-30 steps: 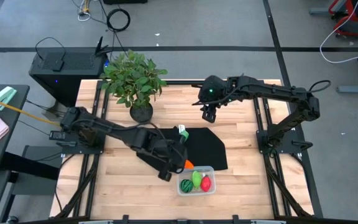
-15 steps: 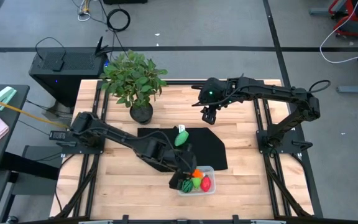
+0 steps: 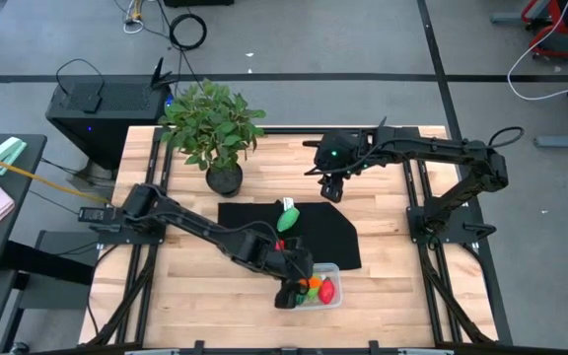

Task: Pick and placing Produce into tupperware
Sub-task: Put the carrot into the transparent bin, then put the apple into the transparent bin

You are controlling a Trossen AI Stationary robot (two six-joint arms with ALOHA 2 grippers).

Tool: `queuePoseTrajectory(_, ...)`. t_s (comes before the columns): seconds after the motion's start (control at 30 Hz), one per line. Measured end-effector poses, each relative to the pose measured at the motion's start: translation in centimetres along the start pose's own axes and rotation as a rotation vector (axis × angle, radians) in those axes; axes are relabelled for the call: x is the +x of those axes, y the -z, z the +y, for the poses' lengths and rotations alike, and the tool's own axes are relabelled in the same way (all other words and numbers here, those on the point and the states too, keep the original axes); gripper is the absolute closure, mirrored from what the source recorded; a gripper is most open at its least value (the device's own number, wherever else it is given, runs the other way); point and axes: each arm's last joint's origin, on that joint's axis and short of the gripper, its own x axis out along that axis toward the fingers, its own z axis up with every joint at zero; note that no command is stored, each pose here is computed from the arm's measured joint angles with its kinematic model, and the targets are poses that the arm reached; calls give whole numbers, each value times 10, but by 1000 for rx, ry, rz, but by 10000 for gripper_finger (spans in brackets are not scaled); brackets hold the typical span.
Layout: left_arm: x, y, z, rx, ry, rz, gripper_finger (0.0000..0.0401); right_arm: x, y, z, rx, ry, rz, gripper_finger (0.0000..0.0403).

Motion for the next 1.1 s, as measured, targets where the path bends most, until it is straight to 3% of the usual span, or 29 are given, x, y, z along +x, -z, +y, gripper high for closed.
queuePoseTrajectory(0.33, 5, 6, 5, -29, -49, 46, 224, 0, 2, 4, -12, -5, 12, 206)
queuePoseTrajectory(0.87, 5, 10, 6, -24, -54, 82, 169, 0, 2, 4, -13, -4, 18, 206)
queuePoseTrajectory(1.1, 5, 5, 5, -7, -70, 33, 168, -2, 15, 3, -30, 8, 149, 206)
